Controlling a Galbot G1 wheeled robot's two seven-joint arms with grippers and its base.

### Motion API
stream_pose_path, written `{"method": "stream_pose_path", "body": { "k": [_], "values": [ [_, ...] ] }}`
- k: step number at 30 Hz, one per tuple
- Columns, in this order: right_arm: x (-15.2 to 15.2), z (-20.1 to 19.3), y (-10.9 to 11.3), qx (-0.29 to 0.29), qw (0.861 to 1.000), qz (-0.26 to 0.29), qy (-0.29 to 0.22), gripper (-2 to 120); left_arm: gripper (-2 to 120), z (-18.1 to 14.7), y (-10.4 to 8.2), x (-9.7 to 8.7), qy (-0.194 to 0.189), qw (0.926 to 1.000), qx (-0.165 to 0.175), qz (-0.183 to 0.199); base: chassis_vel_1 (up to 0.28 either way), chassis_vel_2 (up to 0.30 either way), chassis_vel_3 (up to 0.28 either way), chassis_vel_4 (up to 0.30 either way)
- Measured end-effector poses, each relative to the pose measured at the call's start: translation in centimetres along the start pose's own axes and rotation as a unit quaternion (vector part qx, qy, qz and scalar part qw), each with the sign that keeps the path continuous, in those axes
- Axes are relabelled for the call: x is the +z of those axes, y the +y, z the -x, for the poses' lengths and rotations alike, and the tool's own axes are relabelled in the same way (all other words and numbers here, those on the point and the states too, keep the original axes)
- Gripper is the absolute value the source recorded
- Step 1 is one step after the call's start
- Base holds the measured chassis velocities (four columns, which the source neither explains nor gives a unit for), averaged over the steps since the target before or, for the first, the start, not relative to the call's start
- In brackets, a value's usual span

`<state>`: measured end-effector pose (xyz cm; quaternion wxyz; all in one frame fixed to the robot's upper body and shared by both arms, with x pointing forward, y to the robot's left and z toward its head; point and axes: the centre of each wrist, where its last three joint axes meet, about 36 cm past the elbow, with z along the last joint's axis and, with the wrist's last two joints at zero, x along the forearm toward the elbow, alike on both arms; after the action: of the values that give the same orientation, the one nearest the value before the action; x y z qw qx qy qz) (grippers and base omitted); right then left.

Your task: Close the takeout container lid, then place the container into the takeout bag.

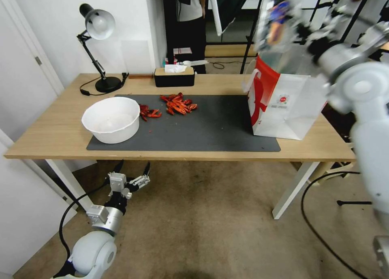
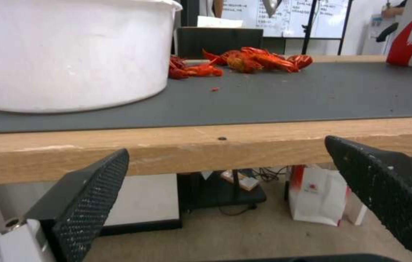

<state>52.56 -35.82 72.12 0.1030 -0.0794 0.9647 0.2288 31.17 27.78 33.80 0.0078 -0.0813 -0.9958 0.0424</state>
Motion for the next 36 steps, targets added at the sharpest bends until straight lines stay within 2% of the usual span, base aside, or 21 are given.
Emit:
{"method": "stream_pose_path", "body": {
  "k": [2,6,8,14,19,21,23,26,28,30,31,33,34,36],
  "values": [
    [-0.9,-0.5,-2.9,0.040,0.998,-0.045,-0.022,0,100,0.0,-0.2,0.2,0.002,1.0000,0.004,-0.002,0.000,0.000,0.000,0.000],
    [-0.1,-0.7,-4.4,0.056,0.996,-0.068,-0.027,0,100,0.0,-0.3,0.3,0.003,1.0000,0.007,-0.002,0.000,0.000,0.000,0.000],
    [1.2,-0.8,-5.9,0.070,0.995,-0.075,-0.020,0,100,0.0,-0.4,0.3,0.003,0.9999,0.010,-0.003,0.000,0.000,0.000,0.000],
    [3.7,-0.8,-7.1,0.082,0.995,-0.060,0.000,0,100,0.3,-1.1,0.2,0.000,0.9998,0.017,-0.007,0.000,0.000,0.000,0.000],
    [4.4,-1.0,-7.1,0.086,0.995,-0.051,0.019,0,100,0.5,-1.4,0.2,-0.001,0.9998,0.019,-0.008,0.000,0.000,0.000,0.000],
    [4.9,-1.5,-6.8,0.093,0.994,-0.036,0.036,10,100,0.4,-1.5,0.3,0.000,0.9998,0.019,-0.008,0.000,0.000,0.000,0.000],
    [5.1,-1.7,-6.6,0.099,0.994,-0.028,0.044,13,100,0.4,-1.5,0.3,0.001,0.9998,0.019,-0.008,0.000,0.000,0.000,0.000],
    [6.1,-2.1,-6.2,0.120,0.990,-0.006,0.069,28,100,0.2,-1.4,0.4,0.003,0.9998,0.019,-0.007,0.000,0.000,0.000,0.000],
    [6.2,-2.1,-6.1,0.122,0.990,-0.005,0.071,29,100,0.2,-1.4,0.4,0.003,0.9998,0.019,-0.006,0.000,0.000,0.000,0.000],
    [7.1,-2.4,-6.0,0.129,0.988,0.001,0.081,42,100,0.2,-1.3,0.2,0.001,0.9998,0.019,-0.004,0.000,0.000,0.000,0.000],
    [7.1,-2.4,-6.0,0.129,0.988,0.001,0.081,42,100,0.2,-1.3,0.2,0.001,0.9998,0.019,-0.004,0.000,0.000,0.000,0.000],
    [7.6,-2.5,-5.9,0.128,0.988,0.003,0.082,54,100,0.4,-1.3,0.0,-0.001,0.9998,0.019,-0.004,0.000,0.000,0.000,0.000],
    [7.6,-2.5,-5.9,0.128,0.988,0.003,0.082,54,100,0.4,-1.3,0.0,-0.001,0.9998,0.019,-0.004,0.000,0.000,0.000,0.000],
    [7.6,-2.6,-5.6,0.120,0.990,0.000,0.076,64,100,0.5,-1.3,-0.2,-0.002,0.9998,0.018,-0.004,0.000,0.000,0.000,0.000]
  ]
}}
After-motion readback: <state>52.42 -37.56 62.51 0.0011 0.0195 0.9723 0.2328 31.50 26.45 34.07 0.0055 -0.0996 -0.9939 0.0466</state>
